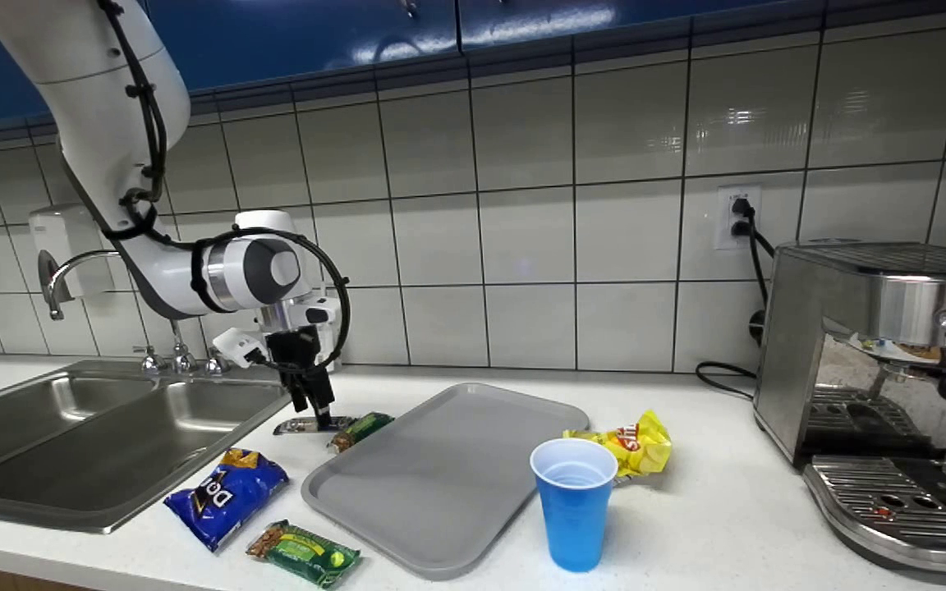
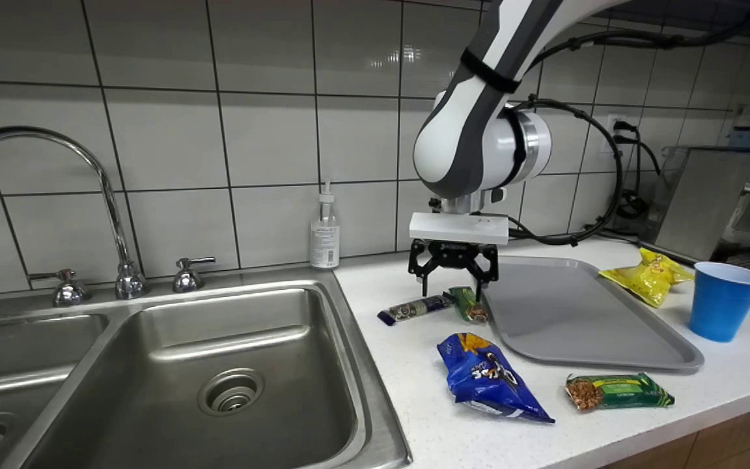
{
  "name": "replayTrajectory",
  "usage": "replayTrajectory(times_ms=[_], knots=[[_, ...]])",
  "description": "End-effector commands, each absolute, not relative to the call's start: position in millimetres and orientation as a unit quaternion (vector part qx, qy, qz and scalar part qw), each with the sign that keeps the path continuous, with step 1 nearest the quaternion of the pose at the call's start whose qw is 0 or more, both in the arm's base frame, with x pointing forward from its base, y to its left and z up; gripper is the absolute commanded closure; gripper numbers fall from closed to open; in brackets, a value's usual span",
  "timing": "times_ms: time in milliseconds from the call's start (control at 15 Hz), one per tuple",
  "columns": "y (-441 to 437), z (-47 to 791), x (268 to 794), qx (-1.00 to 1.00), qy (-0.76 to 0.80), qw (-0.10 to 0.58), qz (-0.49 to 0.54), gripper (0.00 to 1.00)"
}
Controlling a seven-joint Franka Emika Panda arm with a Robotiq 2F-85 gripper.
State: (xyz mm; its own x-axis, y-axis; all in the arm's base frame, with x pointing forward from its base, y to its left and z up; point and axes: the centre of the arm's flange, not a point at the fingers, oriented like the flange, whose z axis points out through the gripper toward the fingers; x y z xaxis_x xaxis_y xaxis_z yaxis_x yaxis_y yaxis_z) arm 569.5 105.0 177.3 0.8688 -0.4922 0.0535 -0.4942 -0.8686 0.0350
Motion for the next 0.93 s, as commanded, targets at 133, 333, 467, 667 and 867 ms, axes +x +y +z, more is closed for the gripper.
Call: replayTrajectory(times_ms=[133,333,467,667,867], knots=[[120.8,177.4,583.6,0.938,-0.346,0.03,0.013,0.0],[124.2,173.8,589.3,0.924,-0.382,0.033,0.008,0.0],[125.3,171.5,594.5,0.913,-0.407,0.037,0.005,0.0],[126.6,168.1,603.7,0.898,-0.438,0.038,-0.001,0.0],[129.8,163.3,614.4,0.888,-0.458,0.039,-0.005,0.0]])
